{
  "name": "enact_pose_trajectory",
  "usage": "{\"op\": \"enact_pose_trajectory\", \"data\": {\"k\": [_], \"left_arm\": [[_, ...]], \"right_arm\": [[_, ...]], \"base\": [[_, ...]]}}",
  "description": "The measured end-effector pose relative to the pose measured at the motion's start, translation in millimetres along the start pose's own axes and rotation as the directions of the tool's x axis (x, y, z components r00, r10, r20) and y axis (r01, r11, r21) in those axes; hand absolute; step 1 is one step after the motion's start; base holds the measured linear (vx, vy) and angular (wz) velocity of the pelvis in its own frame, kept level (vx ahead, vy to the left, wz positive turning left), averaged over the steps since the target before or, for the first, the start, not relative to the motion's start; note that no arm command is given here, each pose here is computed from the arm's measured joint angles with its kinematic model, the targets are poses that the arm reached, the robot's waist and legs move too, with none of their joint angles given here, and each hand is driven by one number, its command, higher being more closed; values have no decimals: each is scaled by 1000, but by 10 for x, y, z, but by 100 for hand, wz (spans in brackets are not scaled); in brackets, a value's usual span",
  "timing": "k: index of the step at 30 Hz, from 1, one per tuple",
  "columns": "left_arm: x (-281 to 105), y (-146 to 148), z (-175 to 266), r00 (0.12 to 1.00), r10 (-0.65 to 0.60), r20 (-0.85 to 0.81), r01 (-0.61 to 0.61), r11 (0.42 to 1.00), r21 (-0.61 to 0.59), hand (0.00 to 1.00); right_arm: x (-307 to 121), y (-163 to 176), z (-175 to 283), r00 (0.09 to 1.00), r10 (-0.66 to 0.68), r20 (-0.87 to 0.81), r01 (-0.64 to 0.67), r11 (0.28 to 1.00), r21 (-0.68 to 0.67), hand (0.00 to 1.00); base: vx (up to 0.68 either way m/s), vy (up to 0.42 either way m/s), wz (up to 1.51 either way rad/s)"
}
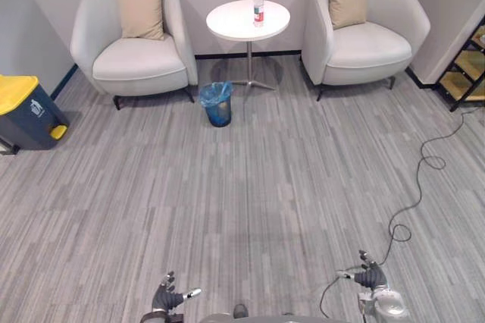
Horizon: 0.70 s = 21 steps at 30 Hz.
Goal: Gather rubbish on tea table into small bin, then transfer packed bag to large trash can.
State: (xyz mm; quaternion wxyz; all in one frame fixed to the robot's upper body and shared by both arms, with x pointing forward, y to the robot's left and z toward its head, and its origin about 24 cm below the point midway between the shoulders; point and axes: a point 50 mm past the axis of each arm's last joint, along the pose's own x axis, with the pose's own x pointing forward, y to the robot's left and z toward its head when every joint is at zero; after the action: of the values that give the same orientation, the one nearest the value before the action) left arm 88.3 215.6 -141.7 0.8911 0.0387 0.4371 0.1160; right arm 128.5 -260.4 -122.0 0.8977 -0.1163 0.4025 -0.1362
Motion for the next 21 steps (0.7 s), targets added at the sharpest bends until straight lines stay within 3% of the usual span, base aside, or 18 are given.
{"op": "enact_pose_trajectory", "data": {"k": [21], "left_arm": [[-11,-47,20,1000,6,11,-6,998,-61,0]], "right_arm": [[10,29,4,1000,-19,-13,19,998,59,0]], "base": [[-17,-16,-1]]}}
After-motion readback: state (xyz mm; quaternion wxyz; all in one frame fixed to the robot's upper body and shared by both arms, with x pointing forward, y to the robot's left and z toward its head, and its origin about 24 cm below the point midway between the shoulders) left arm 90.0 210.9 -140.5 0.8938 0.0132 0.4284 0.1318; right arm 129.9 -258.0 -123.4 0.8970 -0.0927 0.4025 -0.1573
